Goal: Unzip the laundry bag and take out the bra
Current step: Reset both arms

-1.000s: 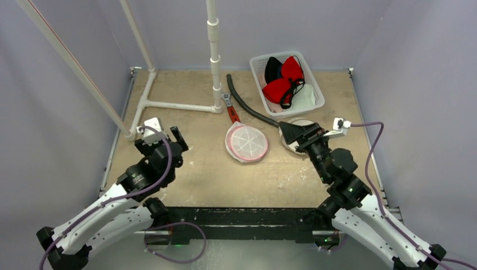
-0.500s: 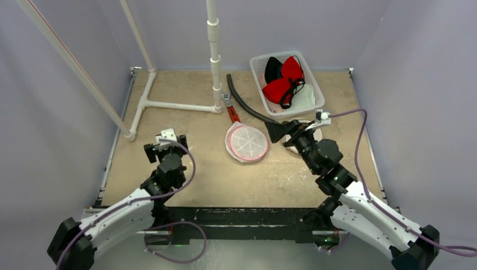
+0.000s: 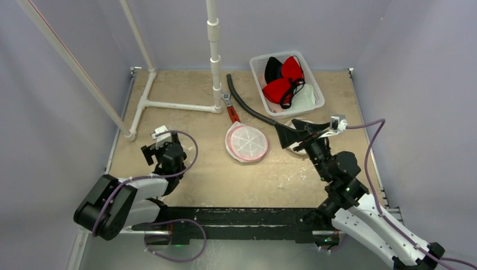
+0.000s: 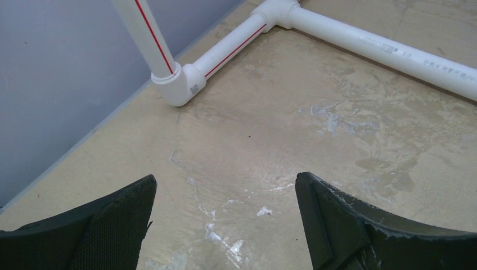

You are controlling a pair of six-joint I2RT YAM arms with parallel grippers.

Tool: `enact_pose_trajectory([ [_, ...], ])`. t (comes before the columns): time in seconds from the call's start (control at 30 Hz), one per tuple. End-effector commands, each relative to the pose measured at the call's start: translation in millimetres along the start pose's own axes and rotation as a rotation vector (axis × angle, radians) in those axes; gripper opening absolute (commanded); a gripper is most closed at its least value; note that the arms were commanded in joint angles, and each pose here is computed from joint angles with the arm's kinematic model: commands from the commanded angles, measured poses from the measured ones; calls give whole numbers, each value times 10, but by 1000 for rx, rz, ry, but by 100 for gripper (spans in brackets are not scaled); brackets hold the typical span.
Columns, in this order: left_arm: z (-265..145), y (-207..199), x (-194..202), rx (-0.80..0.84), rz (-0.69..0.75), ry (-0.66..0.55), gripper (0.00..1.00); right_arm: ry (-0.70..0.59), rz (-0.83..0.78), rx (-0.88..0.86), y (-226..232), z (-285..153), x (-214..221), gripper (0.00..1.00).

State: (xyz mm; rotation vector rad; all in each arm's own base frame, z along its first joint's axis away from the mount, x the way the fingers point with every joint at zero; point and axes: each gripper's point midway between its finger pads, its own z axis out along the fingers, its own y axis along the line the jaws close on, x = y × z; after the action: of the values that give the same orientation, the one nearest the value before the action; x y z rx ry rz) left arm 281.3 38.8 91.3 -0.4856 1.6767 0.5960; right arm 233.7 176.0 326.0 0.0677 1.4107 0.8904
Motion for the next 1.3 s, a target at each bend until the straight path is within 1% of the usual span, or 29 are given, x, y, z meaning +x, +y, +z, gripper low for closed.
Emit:
enact_pose_trajectory([
  [0.0,114,-107,-214,-3,-137,-69,93,40,-44,-26,-7,-71,101,98],
  [0.07,172,-145,-214,18,-130,-63,93,53,-45,-19,-6,-98,92,98],
  [0.1,194,-208,-220,54,-117,-60,93,60,-38,-17,2,-110,85,98],
  [0.13,206,-291,-233,106,-80,-61,93,67,-26,-16,13,-121,83,98],
  [0.23,211,-513,-202,272,120,-60,94,78,-6,-26,36,-138,105,98],
  [0.27,217,-539,-185,304,151,-60,94,81,-3,-26,29,-139,123,98],
  [0.43,324,-380,-236,269,45,-70,94,92,18,-20,8,-127,181,98],
  [0.5,393,-344,-233,252,34,-70,94,90,26,-20,9,-117,188,98],
  [0.57,432,-415,-252,277,27,-79,94,88,24,-16,1,-113,191,98],
  [0.67,463,-596,-304,331,-45,-98,95,74,5,4,-35,-103,150,98],
  [0.77,470,-841,-254,446,42,-122,96,53,-5,14,-41,-70,96,98],
  [0.8,485,-833,-209,435,40,-119,96,53,-7,7,-15,-51,80,98],
  [0.87,522,-689,-125,359,-4,-128,96,66,-23,6,10,-7,69,98],
  [0.93,557,-595,-137,305,-31,-146,97,83,-53,34,-32,41,87,98],
  [1.0,619,-615,-80,283,-48,-89,97,48,-58,104,-178,106,84,98],
  [1.03,650,-622,-79,277,-45,-85,97,9,-52,115,-222,148,72,98],
  [1.13,647,-620,-77,278,-48,-85,97,-114,-79,43,-192,307,64,98],
  [1.17,649,-617,-72,276,-46,-84,97,-144,-108,68,-239,364,23,98],
  [1.2,647,-615,-91,277,-52,-93,98,-169,-131,136,-337,422,-51,98],
  [1.27,649,-618,-82,276,-48,-90,98,-255,-162,359,-668,436,-271,98],
])
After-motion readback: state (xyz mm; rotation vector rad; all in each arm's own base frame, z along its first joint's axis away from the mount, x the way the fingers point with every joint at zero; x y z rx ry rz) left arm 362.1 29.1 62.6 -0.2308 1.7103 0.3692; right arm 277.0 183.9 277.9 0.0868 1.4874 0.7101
